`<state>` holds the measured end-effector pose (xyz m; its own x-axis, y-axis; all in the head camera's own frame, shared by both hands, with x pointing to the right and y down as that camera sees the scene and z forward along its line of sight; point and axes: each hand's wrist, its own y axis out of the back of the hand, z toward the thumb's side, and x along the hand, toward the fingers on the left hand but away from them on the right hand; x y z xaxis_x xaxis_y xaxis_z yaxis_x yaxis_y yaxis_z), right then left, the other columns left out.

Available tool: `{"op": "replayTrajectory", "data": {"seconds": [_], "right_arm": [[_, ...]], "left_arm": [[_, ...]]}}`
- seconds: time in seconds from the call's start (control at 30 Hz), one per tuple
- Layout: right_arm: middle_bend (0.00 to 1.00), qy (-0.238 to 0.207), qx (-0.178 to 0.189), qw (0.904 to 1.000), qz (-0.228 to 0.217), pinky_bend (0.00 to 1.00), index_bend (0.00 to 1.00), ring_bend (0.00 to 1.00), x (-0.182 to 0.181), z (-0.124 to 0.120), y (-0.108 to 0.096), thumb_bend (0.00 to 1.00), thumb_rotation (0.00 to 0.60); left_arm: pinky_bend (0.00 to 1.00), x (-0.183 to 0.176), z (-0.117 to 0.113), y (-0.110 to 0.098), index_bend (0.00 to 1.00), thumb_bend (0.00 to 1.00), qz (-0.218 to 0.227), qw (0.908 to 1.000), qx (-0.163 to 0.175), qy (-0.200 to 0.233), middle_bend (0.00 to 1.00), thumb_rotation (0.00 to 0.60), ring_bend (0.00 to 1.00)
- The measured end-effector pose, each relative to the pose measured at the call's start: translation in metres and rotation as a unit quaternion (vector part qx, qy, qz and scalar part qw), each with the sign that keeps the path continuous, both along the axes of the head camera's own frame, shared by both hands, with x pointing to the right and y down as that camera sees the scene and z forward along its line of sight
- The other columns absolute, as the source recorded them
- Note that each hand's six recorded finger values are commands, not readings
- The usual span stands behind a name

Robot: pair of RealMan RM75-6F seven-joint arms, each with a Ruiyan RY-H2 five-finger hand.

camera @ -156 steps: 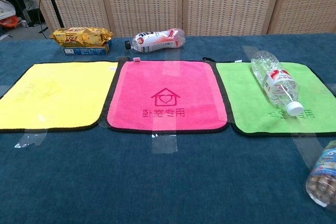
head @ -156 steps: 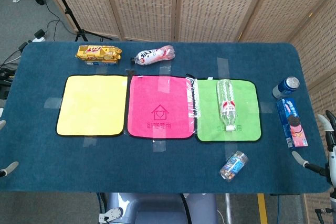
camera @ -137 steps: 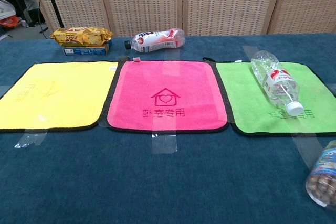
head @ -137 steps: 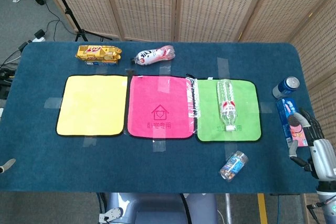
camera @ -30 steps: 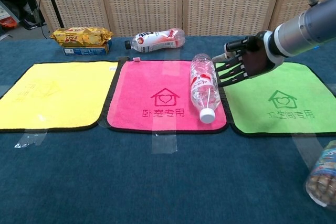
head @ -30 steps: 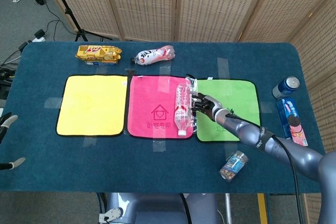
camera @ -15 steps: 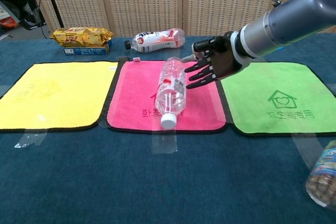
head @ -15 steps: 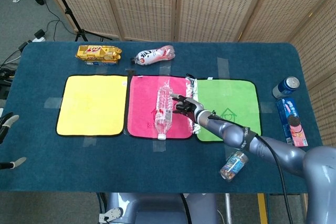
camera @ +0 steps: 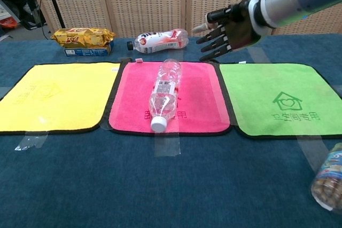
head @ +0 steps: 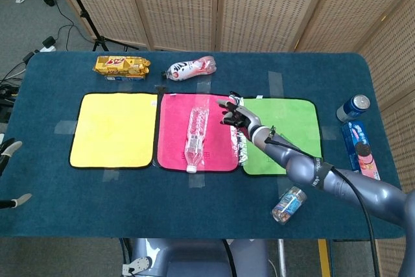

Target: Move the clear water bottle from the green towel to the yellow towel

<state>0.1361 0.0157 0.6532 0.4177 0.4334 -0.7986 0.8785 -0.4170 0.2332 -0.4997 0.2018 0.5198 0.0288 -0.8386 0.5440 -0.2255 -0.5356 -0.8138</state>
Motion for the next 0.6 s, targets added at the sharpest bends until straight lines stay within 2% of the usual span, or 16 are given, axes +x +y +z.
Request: {"op": "replayTrajectory", "data": {"seconds": [0.1,0.17,0.2,0.23,0.3,0.33,0.37,0.4,0.43,0.47,0.53,0.57,0.6], "right_arm": [[0.01,0.020,0.050,0.9980,-0.032,0.12,0.08,0.00,0.014,-0.022,0.000,1.00,0.600],[0.01,0.039,0.094,0.9930,-0.060,0.12,0.08,0.00,0.025,-0.038,0.005,1.00,0.600],[0.01,0.047,0.115,0.9897,-0.072,0.12,0.08,0.00,0.030,-0.044,0.008,0.94,0.600],[0.00,0.056,0.136,0.9855,-0.084,0.12,0.08,0.00,0.036,-0.051,0.012,0.83,0.600],[0.00,0.084,0.194,0.9708,-0.114,0.10,0.07,0.00,0.052,-0.065,0.018,0.28,0.600],[0.00,0.100,0.222,0.9616,-0.126,0.08,0.06,0.00,0.061,-0.070,0.020,0.10,0.600],[0.00,0.124,0.262,0.9465,-0.141,0.07,0.05,0.00,0.074,-0.077,0.022,0.03,0.600],[0.00,0.143,0.293,0.9330,-0.152,0.05,0.05,0.00,0.084,-0.083,0.024,0.00,0.600],[0.00,0.162,0.324,0.9182,-0.160,0.04,0.05,0.00,0.094,-0.088,0.026,0.00,0.600],[0.00,0.185,0.364,0.8971,-0.169,0.03,0.05,0.00,0.108,-0.096,0.030,0.00,0.600],[0.00,0.219,0.418,0.8640,-0.175,0.02,0.04,0.00,0.128,-0.108,0.039,0.00,0.600],[0.00,0.241,0.449,0.8424,-0.175,0.01,0.04,0.00,0.142,-0.115,0.047,0.00,0.600],[0.00,0.258,0.468,0.8272,-0.173,0.01,0.03,0.00,0.153,-0.120,0.053,0.00,0.600]], "left_arm": [[0.00,0.002,0.002,-0.002,0.00,0.00,0.005,1.0000,-0.001,0.002,0.00,0.600,0.00],[0.00,0.004,0.003,-0.005,0.00,0.00,0.012,0.9999,-0.002,0.004,0.00,0.600,0.00],[0.00,0.006,0.004,-0.007,0.00,0.00,0.016,0.9999,-0.001,0.005,0.00,0.600,0.00],[0.00,0.007,0.005,-0.008,0.00,0.00,0.020,0.9998,-0.001,0.005,0.00,0.600,0.00],[0.00,0.010,0.008,-0.012,0.00,0.00,0.027,0.9996,0.000,0.008,0.00,0.600,0.00],[0.00,0.011,0.009,-0.014,0.00,0.00,0.030,0.9995,0.000,0.009,0.00,0.600,0.00],[0.00,0.014,0.010,-0.016,0.00,0.00,0.033,0.9994,0.000,0.012,0.00,0.600,0.00],[0.00,0.017,0.010,-0.019,0.00,0.00,0.036,0.9993,0.001,0.015,0.00,0.600,0.00],[0.00,0.019,0.010,-0.021,0.00,0.00,0.039,0.9991,0.003,0.017,0.00,0.600,0.00],[0.00,0.023,0.011,-0.023,0.00,0.00,0.045,0.9988,0.005,0.018,0.00,0.600,0.00],[0.00,0.031,0.011,-0.030,0.00,0.01,0.059,0.9980,0.009,0.020,0.00,0.600,0.00],[0.00,0.035,0.011,-0.033,0.00,0.02,0.065,0.9976,0.012,0.020,0.00,0.600,0.00],[0.00,0.039,0.011,-0.036,0.00,0.02,0.071,0.9971,0.014,0.021,0.00,0.600,0.00]]}}
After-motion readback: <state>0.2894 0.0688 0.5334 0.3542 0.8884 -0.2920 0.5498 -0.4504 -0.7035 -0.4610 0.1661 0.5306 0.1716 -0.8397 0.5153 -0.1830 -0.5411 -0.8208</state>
